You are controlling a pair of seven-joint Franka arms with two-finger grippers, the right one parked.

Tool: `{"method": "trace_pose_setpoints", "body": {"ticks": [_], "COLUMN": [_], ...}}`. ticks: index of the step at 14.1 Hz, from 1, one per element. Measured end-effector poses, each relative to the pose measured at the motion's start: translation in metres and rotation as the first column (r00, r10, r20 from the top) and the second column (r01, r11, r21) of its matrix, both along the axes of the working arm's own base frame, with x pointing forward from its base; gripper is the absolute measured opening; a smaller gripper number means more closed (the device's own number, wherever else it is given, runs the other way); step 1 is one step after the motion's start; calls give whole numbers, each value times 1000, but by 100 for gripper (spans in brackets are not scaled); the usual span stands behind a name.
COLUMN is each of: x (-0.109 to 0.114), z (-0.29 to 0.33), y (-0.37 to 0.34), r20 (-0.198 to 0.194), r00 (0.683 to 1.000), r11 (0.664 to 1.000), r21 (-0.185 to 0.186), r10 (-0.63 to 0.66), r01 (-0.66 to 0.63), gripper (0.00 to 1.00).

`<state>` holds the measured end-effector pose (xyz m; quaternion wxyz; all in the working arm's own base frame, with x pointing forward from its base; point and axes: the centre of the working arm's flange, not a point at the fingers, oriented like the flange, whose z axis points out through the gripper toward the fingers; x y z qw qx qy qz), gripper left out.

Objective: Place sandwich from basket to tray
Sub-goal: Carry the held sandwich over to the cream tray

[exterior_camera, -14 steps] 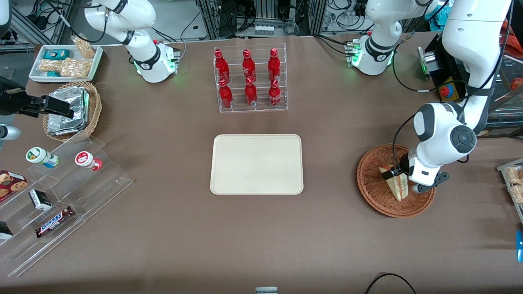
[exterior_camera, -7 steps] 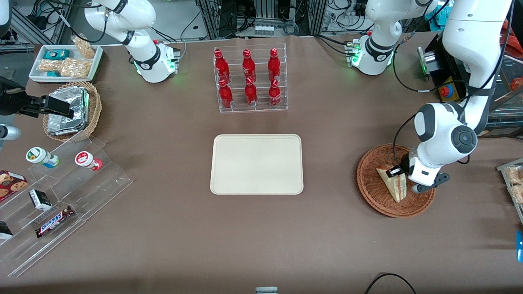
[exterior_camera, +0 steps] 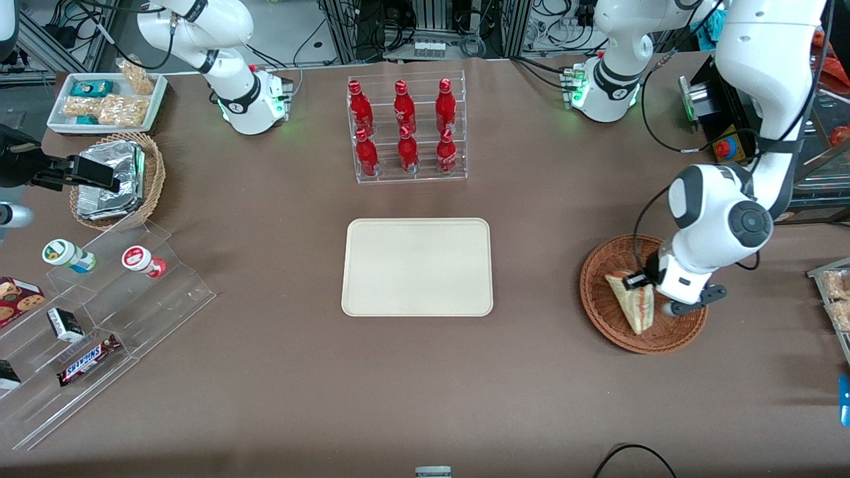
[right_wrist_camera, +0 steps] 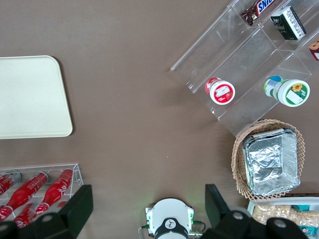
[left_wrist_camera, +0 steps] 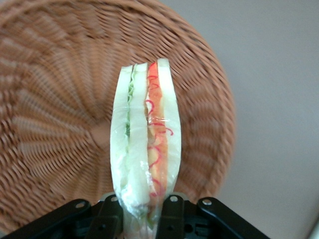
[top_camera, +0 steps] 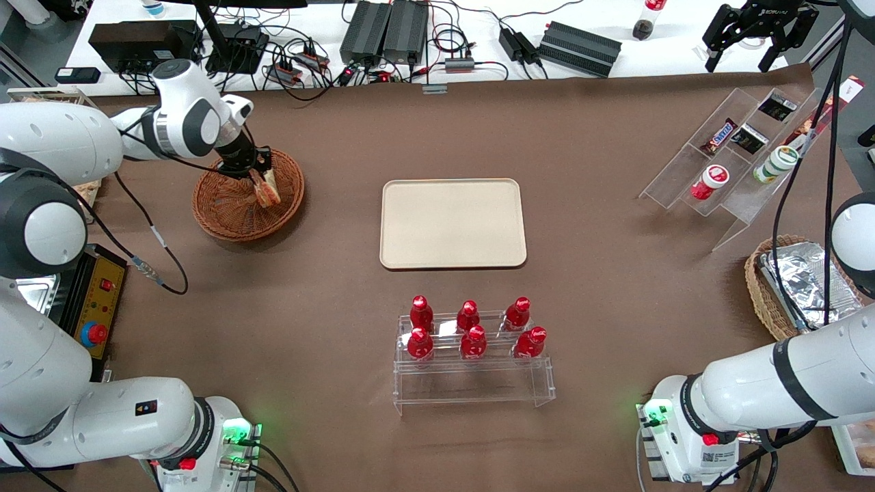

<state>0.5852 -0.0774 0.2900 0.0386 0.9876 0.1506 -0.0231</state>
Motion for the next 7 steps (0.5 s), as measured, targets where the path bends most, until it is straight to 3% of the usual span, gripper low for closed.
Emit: {"method": "trace_pose_setpoints", "body": {"ticks": [4,7], "x": [-26,-58], "z": [48,58], "y": [-132,-236], "r20": [-44,-35], "r00": [984,966], "r11": [985,966], "r21": [10,5], "r10": [-174,-257], "r01": [174,257], "gripper": [17,19]}}
